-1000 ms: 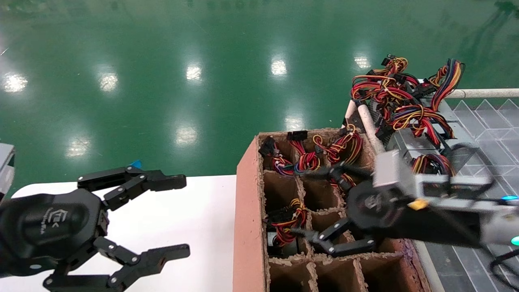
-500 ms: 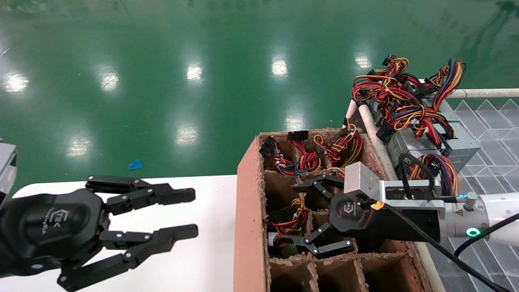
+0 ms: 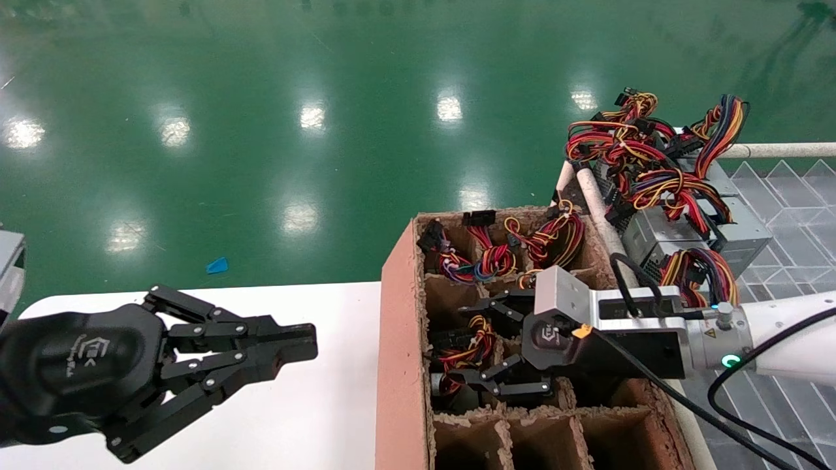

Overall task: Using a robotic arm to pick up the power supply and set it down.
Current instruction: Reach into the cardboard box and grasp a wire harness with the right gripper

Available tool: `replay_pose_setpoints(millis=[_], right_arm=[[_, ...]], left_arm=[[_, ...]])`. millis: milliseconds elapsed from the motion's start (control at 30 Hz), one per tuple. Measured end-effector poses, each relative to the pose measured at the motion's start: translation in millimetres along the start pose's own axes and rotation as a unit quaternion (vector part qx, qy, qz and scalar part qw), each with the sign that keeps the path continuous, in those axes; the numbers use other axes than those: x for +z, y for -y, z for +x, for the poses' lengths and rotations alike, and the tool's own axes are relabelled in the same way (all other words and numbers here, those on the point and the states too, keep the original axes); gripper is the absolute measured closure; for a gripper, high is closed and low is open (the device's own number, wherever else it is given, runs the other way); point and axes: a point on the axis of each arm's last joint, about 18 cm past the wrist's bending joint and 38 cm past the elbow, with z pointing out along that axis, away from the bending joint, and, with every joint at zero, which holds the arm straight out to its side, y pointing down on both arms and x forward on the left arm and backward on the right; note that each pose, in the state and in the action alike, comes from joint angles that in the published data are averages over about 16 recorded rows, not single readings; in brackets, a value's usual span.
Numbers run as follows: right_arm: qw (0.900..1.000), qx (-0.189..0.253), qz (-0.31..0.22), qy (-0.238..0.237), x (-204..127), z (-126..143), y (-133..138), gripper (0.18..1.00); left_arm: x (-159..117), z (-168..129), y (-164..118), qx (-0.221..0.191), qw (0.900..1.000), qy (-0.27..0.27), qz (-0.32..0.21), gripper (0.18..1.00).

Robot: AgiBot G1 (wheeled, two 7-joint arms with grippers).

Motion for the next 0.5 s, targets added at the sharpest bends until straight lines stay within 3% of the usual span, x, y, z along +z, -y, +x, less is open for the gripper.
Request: replay_pose_setpoints(millis=[500], right_arm=[[1.000, -0.012, -0.011, 0.009, 0.5, 4.0, -1.4, 0.686]], left_arm=[[0.0, 0.0, 0.0, 0.000, 1.0000, 0.000, 0.000, 0.992]])
